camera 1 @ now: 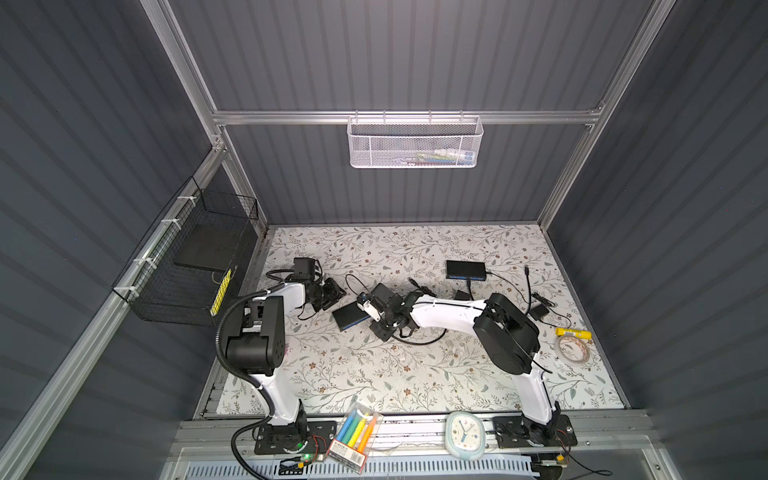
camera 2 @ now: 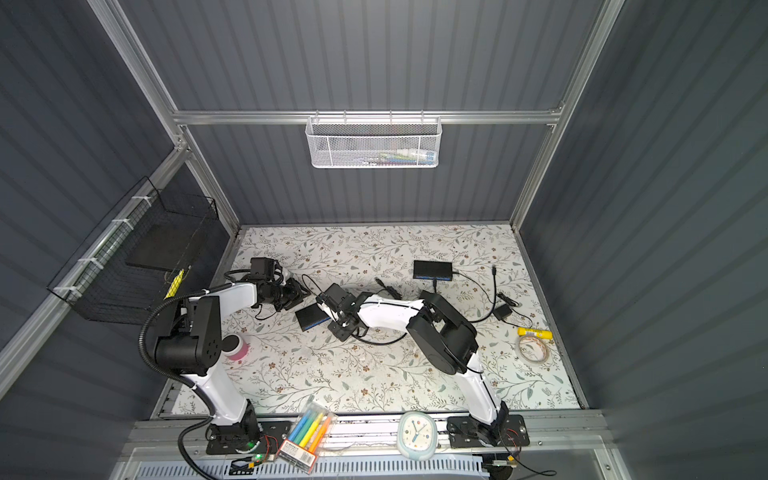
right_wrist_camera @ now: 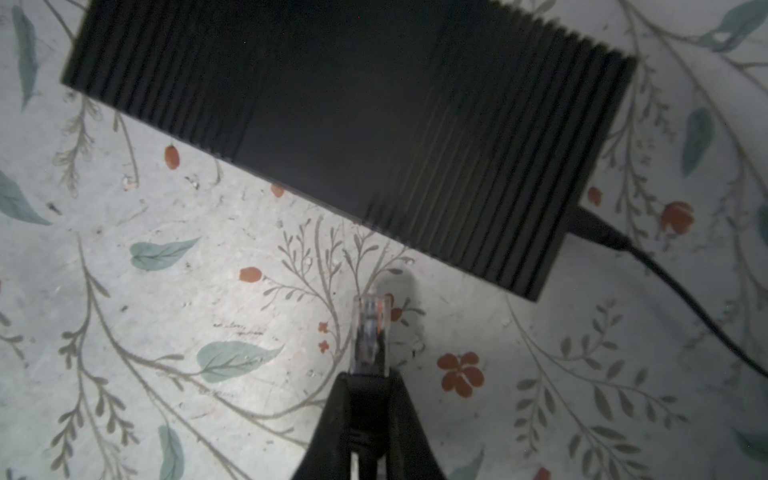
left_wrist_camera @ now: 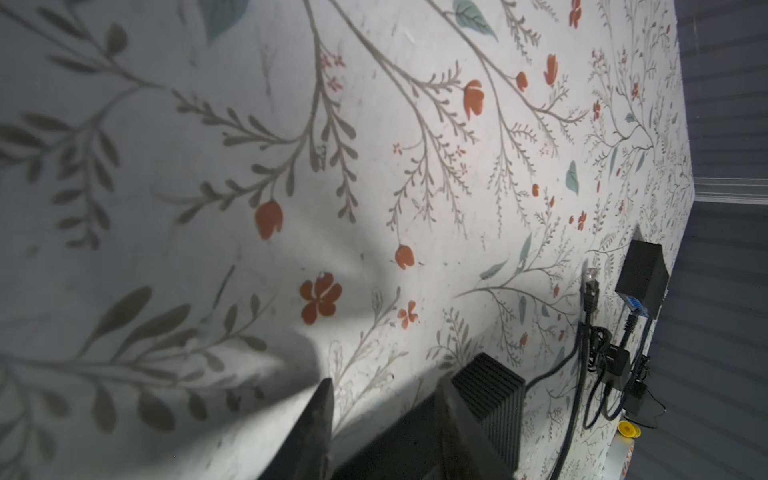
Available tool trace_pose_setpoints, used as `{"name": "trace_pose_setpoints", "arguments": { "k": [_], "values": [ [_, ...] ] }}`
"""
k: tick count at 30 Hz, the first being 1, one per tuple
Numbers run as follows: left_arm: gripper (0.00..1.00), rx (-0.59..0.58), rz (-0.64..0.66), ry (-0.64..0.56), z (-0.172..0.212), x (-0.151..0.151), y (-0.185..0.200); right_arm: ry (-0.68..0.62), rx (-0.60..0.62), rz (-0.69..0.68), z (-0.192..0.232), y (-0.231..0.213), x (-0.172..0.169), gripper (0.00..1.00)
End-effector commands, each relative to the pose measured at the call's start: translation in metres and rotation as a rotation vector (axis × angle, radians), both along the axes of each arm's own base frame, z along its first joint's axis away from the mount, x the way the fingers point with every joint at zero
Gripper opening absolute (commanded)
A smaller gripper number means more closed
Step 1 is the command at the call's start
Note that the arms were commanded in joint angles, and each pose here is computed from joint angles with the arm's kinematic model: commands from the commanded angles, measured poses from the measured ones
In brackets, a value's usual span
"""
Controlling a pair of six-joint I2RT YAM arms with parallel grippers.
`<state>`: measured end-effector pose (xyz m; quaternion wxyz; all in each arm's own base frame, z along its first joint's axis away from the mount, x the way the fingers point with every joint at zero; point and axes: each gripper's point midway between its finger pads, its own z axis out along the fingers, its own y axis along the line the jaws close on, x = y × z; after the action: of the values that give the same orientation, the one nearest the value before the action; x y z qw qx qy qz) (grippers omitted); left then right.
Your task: Insert the plug into the switch port
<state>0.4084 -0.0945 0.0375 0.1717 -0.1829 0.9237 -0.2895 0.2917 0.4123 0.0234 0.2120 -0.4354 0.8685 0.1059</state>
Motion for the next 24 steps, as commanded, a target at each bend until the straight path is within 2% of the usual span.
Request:
{"name": "trace_pose_setpoints", "arguments": {
  "k": [1, 16, 24],
  "values": [
    [0.40, -0.008, -0.041, -0.035, 0.003, 0.013, -0.007, -0.029, 0.007, -0.024, 0.008, 0.009, 0.008, 0.00],
    [0.40, -0.043, -0.083, 0.021, -0.015, -0.018, -0.028, 0.004, -0.041, 0.018, -0.006, 0.017, -0.003, 0.00],
    [0.40, -0.052, -0.091, 0.040, -0.017, -0.035, -0.033, 0.001, -0.042, -0.003, -0.007, 0.021, 0.001, 0.00]
  ]
}}
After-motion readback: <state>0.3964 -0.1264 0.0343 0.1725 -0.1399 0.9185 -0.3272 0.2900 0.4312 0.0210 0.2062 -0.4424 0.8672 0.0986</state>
